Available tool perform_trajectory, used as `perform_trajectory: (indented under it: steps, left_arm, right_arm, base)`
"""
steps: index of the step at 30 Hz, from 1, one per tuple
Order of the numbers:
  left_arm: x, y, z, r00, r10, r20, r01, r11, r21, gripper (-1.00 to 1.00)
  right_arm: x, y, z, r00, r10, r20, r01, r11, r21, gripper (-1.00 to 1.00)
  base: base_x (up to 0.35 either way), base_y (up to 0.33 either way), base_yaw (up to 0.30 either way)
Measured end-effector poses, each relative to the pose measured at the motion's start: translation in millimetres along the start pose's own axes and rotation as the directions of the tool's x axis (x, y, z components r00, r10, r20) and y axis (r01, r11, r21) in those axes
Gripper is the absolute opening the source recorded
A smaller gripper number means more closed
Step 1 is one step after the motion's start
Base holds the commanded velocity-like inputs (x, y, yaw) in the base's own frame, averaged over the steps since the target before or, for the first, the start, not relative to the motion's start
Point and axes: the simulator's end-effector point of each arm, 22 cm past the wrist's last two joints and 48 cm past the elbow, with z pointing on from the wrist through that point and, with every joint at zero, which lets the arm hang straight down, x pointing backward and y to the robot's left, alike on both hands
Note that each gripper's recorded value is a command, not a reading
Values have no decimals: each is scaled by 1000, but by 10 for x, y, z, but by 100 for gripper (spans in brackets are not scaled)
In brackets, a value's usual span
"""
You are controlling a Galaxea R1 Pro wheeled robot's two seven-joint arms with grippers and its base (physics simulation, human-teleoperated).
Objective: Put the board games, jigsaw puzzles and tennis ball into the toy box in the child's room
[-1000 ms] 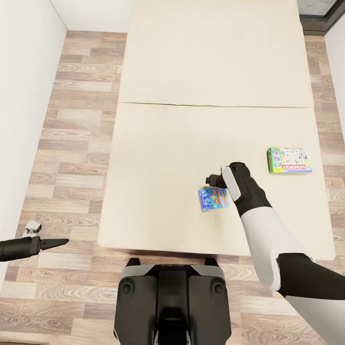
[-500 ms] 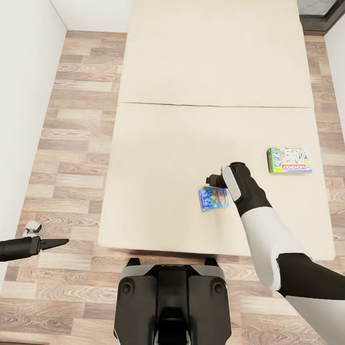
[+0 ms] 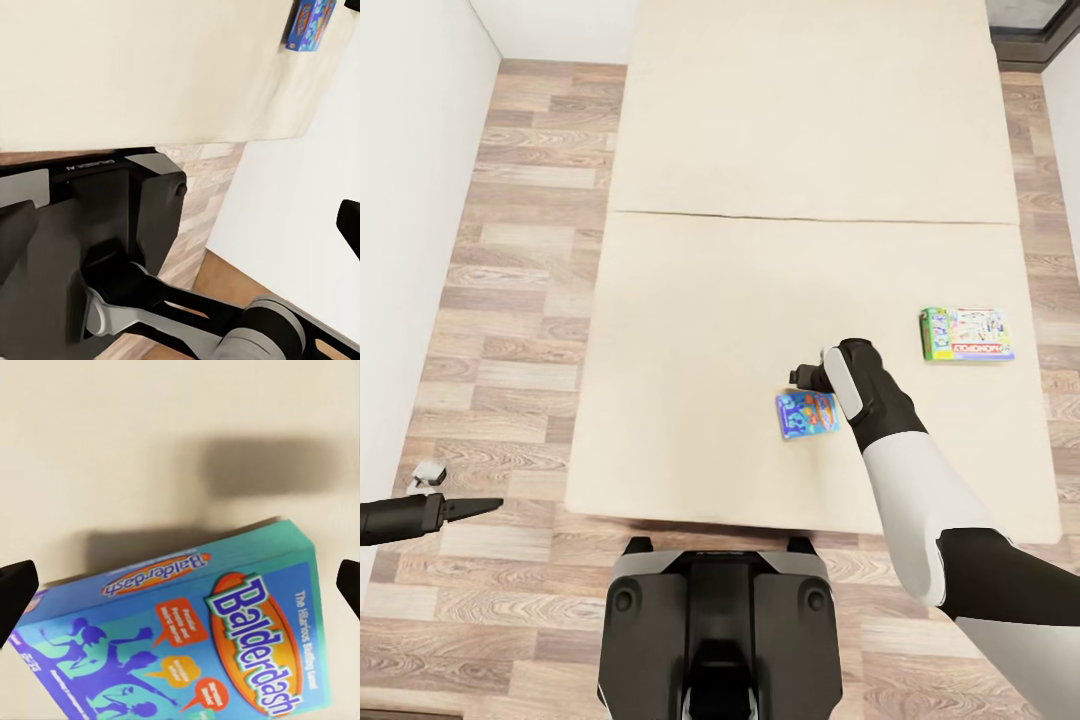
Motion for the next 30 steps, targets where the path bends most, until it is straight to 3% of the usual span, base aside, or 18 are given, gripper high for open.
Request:
perform_trajectory:
  steps: [15,30]
  left_arm:
    - [56,87,51,1000,-18,-13,18,1000,-4,100]
    - [80,106,65,1000,-22,-16,22,1000,-4,100]
  right_arm:
    - [96,-23,134,1000,-2,-22,2,1000,7,100]
    - [100,-56,142,1000,-11,-23,12,1000,18,100]
  base:
    - [0,0,72]
    - [0,0,14]
